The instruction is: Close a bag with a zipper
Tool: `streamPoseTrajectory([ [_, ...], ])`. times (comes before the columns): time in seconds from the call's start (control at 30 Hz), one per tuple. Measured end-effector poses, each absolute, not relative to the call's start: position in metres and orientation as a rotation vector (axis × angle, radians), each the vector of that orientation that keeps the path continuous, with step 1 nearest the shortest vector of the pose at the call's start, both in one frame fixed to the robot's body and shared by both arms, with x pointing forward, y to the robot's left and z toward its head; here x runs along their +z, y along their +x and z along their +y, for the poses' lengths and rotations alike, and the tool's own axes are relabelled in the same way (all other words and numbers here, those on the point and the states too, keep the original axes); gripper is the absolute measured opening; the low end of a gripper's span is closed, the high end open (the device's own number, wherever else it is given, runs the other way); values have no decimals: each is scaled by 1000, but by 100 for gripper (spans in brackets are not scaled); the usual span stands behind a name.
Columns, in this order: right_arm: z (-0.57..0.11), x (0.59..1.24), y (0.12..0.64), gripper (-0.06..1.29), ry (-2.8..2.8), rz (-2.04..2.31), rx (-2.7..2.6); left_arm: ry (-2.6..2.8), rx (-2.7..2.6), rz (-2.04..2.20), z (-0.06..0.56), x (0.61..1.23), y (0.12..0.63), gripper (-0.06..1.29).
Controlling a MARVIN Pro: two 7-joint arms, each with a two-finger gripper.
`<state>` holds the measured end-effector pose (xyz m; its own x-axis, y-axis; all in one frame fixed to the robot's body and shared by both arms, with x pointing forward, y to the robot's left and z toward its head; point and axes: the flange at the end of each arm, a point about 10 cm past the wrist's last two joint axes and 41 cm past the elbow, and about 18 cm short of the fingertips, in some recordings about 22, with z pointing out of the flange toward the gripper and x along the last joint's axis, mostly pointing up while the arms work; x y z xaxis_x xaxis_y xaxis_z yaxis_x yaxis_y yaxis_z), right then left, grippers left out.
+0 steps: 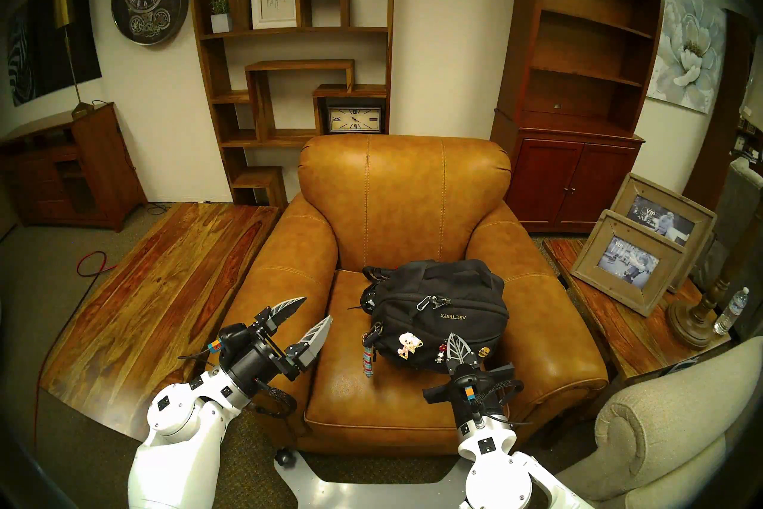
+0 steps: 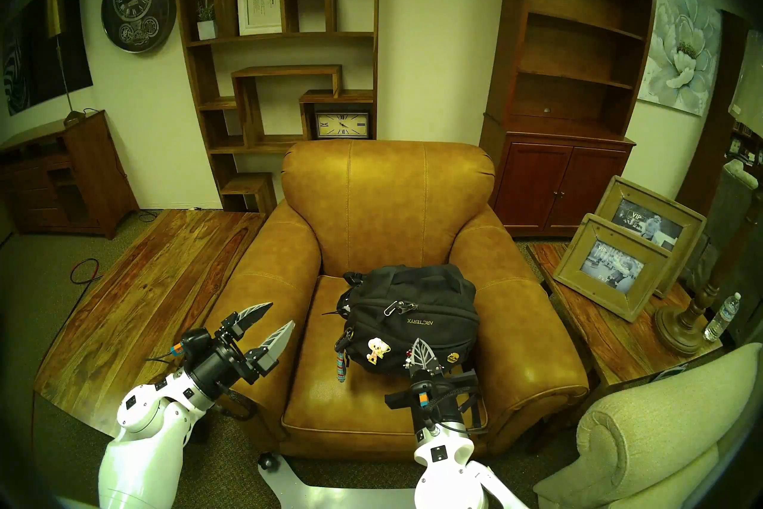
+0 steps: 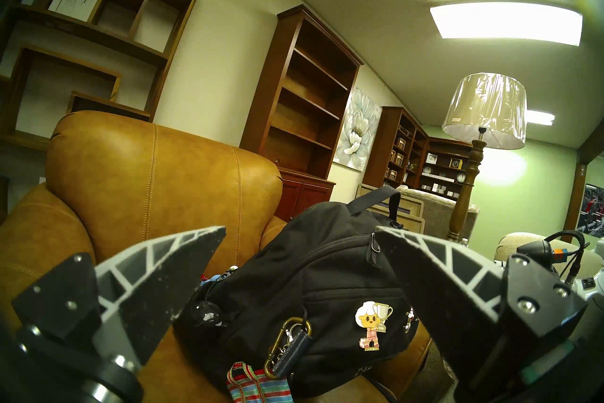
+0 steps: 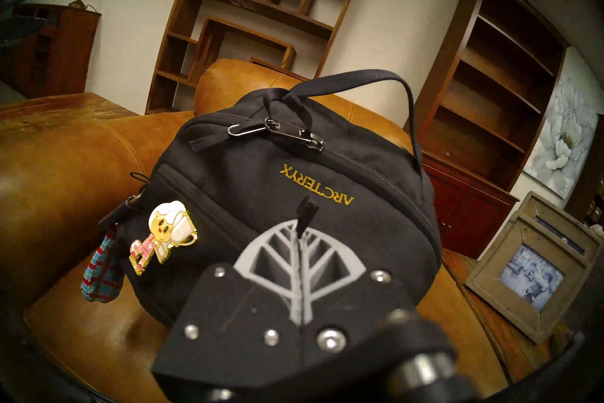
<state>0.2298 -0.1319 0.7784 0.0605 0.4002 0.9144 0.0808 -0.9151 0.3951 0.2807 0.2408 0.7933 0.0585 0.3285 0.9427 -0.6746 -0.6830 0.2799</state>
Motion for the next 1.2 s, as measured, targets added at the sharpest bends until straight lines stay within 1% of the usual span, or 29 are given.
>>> streamPoseTrajectory([
  [0.7,-157,773,224,-3,2068,396,1904,1596,1704,-363,235,792,283,127],
  [1.2,-158,773,218,-3,2065,398,1904,1591,1585,-517,156,771,315,127],
])
